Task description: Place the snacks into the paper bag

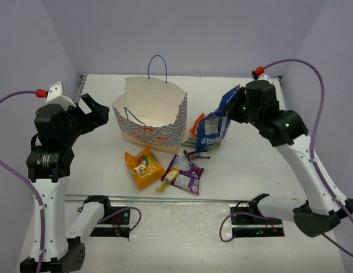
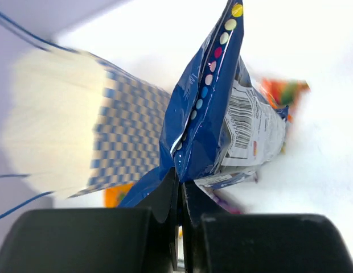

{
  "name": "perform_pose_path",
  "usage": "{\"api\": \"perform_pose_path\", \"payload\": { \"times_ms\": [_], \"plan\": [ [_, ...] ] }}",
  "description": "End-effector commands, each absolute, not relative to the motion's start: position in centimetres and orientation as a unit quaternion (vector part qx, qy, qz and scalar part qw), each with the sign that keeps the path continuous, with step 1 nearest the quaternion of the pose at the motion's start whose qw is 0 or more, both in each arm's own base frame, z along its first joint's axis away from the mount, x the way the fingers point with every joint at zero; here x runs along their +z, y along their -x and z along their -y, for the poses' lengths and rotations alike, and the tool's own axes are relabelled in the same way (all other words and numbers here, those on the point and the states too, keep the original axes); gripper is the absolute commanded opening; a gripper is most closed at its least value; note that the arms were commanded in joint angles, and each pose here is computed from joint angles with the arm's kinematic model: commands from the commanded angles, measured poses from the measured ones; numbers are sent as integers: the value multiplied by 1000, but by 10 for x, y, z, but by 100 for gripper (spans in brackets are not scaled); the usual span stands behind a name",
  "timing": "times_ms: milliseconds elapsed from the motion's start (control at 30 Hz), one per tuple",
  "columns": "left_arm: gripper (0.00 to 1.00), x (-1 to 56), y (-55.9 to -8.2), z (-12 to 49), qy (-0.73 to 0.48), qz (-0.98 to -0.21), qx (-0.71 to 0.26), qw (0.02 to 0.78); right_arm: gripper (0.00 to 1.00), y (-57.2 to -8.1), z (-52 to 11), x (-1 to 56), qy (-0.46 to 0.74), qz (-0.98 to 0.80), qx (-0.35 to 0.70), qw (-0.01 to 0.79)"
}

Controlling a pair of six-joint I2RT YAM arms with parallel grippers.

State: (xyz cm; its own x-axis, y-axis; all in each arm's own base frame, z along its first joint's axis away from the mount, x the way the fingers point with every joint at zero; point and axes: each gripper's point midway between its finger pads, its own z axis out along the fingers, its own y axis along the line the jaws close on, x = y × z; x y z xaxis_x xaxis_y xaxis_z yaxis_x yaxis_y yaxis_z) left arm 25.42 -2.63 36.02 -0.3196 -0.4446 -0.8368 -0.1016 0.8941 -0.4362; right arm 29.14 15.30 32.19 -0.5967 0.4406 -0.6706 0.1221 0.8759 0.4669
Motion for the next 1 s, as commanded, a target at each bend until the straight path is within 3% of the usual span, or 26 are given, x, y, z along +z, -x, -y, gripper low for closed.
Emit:
{"api": "perform_pose_path", "payload": {
  "times_ms": [0,400,700,967],
  "plan": [
    [100,368,-252,31,153,-788,-164,573,0,-290,-158,431,-95,-785,273,548],
    [100,373,-243,30,151,-782,-161,584,0,-294,-202,611,1,-610,423,670],
    [100,382,-236,23,167,-770,-151,597,0,-302,-244,663,34,-521,532,666],
    [100,380,-237,19,176,-765,-143,602,0,-306,-306,676,74,-463,644,604]
  ]
}}
